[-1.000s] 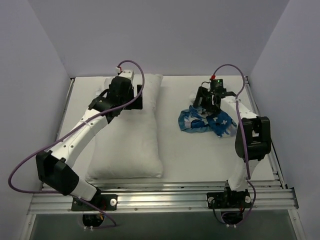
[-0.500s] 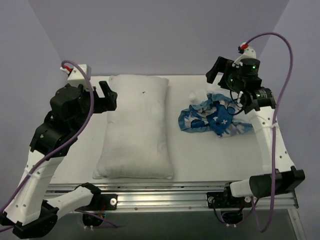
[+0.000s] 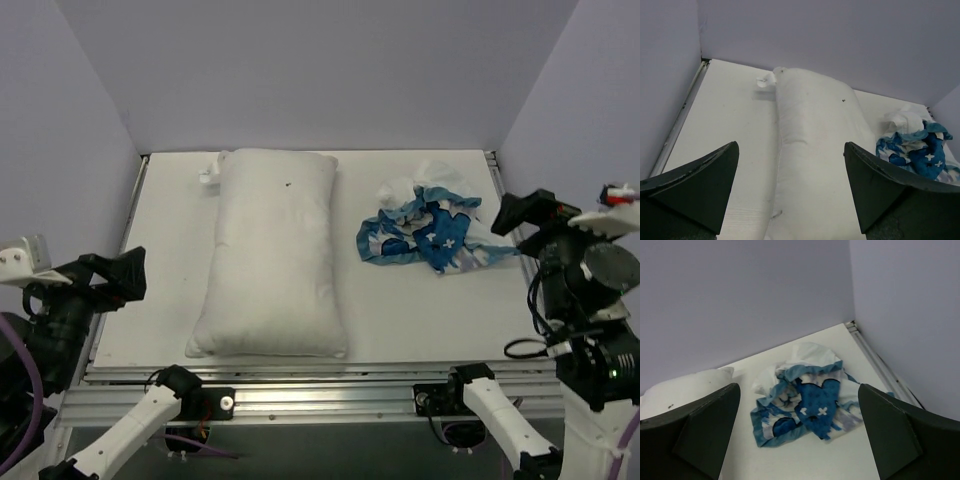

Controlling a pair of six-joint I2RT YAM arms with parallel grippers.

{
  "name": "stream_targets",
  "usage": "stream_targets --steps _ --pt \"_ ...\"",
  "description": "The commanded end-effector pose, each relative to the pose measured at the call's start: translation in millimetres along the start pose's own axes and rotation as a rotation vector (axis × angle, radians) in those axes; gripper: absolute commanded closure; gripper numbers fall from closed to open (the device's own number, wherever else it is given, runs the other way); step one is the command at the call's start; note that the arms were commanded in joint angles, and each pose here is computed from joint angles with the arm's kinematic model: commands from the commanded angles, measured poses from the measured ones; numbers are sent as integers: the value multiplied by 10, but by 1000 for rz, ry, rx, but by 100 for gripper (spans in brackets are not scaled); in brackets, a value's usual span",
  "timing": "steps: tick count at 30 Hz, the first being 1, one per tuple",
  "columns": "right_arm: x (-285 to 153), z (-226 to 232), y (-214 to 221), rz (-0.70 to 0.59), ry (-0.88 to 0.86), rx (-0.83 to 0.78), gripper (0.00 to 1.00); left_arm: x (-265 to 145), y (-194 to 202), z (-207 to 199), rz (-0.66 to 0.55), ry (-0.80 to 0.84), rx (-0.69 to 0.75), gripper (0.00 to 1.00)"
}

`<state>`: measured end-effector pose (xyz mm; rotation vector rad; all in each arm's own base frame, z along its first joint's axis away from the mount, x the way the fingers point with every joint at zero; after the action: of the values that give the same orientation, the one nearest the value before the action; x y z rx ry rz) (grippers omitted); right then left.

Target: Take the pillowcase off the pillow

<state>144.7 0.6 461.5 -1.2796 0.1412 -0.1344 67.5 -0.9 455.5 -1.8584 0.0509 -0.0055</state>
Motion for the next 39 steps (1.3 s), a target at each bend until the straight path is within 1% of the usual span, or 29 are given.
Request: stream_targets --steps 1,2,4,6,11,16,18,23,28,39 --pt "-197 -336 187 -35 186 -60 0 -65 292 199 73 -103 46 6" --pt "-323 -392 206 -60 187 -54 0 -112 328 244 69 -112 40 6" --pt "-352 -450 363 -38 195 -63 0 -101 432 274 80 -122 42 6" --pt "-443 -486 435 -51 174 -55 0 -99 550 328 79 -141 46 6" --pt "-556 -583 649 -67 169 -36 0 -74 712 420 20 -173 35 6" --pt "-706 -683 687 -124 189 -29 1 23 826 434 -14 -195 21 6" --pt "-727 -698 700 -128 190 -32 1 83 886 410 5 -193 26 6" --pt "-746 -708 711 -132 189 -31 3 211 905 327 50 -190 43 6" --pt "-738 -712 723 -106 197 -46 5 225 850 299 41 -184 35 6" --pt "-820 -706 678 -119 176 -30 5 224 869 293 62 -179 43 6"
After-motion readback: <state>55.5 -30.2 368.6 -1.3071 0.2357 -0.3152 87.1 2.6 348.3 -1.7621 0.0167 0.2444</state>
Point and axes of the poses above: each gripper's point midway between its finger pads, its own x axis out along the fingers, its own z axis along the line the jaws close on, y = z × x, the point moved 8 cm from there along -x, back along the fingers, and after that the axes turned 1 degree about x, right-handed, at the moved point
